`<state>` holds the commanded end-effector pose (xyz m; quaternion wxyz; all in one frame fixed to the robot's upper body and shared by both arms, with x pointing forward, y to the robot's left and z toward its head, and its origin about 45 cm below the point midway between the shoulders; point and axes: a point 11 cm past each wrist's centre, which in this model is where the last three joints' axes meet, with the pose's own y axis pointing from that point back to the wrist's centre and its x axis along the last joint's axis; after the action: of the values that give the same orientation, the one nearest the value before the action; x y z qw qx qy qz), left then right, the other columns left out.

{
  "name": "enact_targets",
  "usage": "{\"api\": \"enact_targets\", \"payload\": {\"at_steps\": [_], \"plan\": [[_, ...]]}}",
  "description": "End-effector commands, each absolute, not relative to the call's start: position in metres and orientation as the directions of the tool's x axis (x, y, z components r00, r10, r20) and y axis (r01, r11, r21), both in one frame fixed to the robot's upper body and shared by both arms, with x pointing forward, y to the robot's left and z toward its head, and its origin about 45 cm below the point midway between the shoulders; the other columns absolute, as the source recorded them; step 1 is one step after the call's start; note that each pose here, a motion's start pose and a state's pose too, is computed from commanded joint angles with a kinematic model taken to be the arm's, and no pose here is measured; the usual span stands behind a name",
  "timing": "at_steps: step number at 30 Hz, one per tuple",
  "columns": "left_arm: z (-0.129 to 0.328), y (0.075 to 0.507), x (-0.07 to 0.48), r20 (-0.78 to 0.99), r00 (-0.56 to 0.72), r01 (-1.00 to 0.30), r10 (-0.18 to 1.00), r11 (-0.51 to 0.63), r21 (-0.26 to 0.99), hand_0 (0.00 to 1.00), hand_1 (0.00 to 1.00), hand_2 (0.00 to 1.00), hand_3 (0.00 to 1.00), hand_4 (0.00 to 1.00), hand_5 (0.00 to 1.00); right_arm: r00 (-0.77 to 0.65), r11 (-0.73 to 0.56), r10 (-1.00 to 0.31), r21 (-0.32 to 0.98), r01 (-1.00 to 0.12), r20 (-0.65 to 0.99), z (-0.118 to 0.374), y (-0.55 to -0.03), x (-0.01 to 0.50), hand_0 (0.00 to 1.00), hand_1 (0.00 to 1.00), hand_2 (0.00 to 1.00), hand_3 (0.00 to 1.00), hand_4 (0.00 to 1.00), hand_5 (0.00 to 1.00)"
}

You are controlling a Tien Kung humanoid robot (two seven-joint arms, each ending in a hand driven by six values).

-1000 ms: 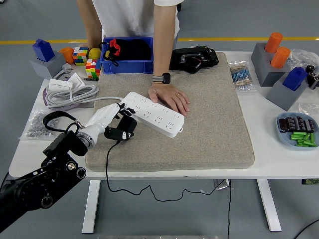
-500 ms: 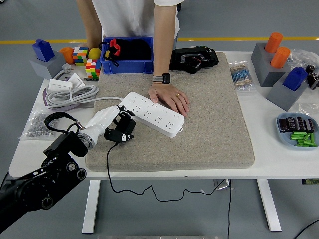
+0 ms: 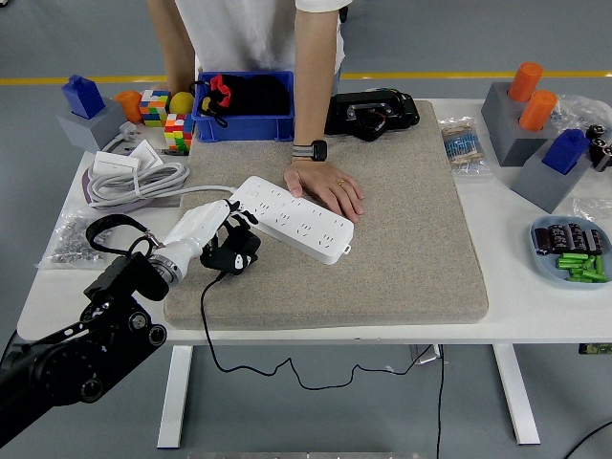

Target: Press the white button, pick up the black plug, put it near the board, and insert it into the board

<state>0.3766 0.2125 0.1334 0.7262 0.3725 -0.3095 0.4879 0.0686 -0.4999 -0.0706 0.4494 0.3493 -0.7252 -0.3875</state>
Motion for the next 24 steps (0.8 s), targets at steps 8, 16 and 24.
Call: {"api": "enact_targets", "payload": {"at_steps": [8, 16, 24], "plan": [[0.129, 0.213, 0.375, 0.821, 0.345, -0.935, 0.454, 0.246, 0.257, 0.149, 0.216, 0.355, 0.540, 0.698, 0.002, -0.348, 0.456, -0.856, 0.875, -0.161, 0.382, -0.070, -0.500, 0.069, 0.600, 0.509, 0.513, 0.533, 0.653, 0.338], [0.133, 0.210, 0.375, 0.823, 0.329, -0.938, 0.463, 0.263, 0.227, 0.114, 0.199, 0.309, 0.479, 0.603, 0.002, -0.348, 0.463, -0.853, 0.872, -0.160, 0.389, -0.070, -0.501, 0.067, 0.600, 0.509, 0.513, 0.533, 0.651, 0.339], [0.148, 0.203, 0.378, 0.821, 0.289, -0.944, 0.492, 0.289, 0.159, 0.097, 0.177, 0.292, 0.453, 0.534, 0.002, -0.351, 0.465, -0.852, 0.870, -0.162, 0.390, -0.070, -0.501, 0.067, 0.600, 0.506, 0.512, 0.532, 0.651, 0.339]]}}
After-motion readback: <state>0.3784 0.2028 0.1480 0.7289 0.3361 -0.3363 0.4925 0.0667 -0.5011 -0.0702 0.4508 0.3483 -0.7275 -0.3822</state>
